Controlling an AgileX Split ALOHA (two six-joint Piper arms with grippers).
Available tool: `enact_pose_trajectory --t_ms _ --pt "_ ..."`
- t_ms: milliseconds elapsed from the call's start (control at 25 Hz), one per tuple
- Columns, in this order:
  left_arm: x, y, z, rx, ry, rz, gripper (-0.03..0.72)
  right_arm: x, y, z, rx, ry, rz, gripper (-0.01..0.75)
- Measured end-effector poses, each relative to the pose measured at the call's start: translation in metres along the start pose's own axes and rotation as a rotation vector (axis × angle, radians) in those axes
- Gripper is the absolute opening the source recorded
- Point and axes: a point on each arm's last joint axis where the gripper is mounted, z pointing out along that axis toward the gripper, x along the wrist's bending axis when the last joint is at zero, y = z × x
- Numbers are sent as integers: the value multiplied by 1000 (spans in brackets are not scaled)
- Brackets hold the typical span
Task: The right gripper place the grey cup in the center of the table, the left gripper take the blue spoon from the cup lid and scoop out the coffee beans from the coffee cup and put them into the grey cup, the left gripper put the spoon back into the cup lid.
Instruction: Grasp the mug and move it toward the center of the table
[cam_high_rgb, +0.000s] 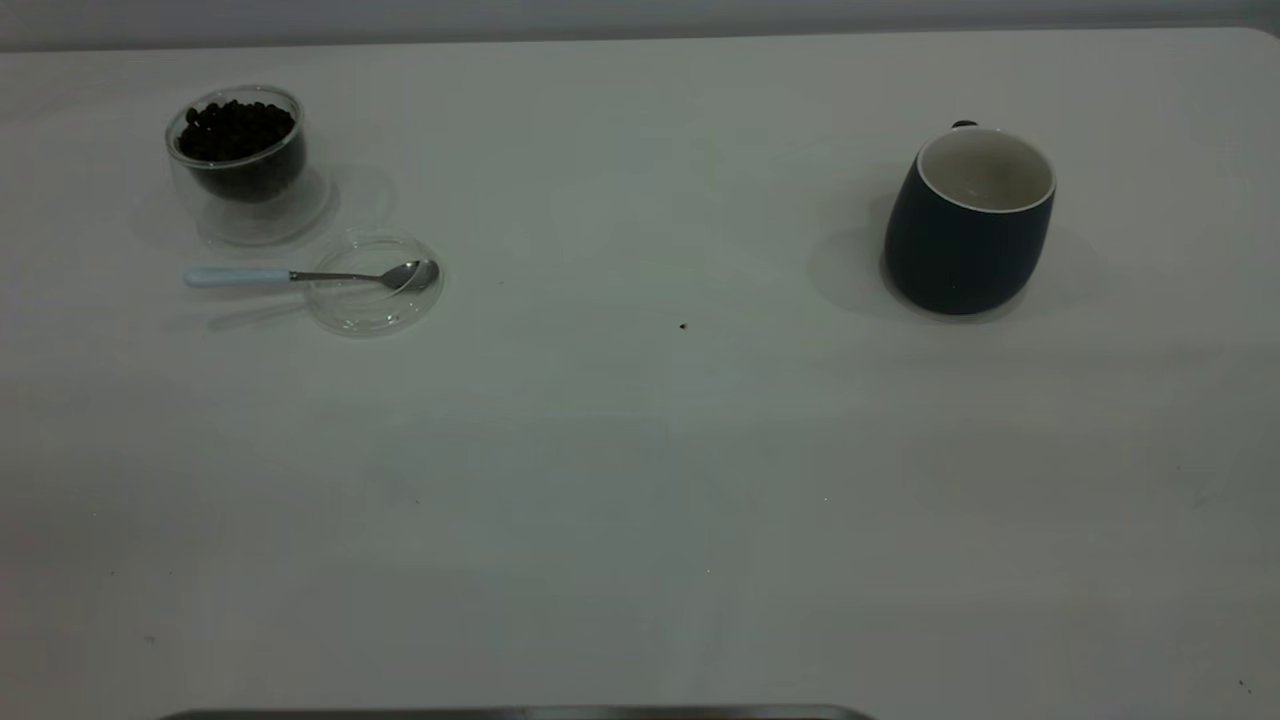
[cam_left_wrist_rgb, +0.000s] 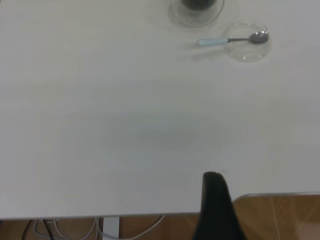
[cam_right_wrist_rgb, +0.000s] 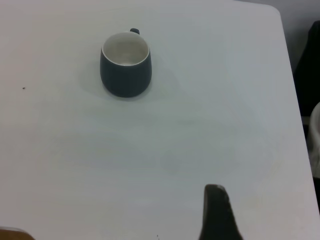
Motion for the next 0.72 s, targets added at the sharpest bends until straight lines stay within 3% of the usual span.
enact_pose_trajectory --t_ms 520,720 --pt "0 0 0 0 0 -1 586 1 3 -1 -16 17 77 459" --pt "0 0 0 0 0 -4 586 -6 40 20 65 19 96 459"
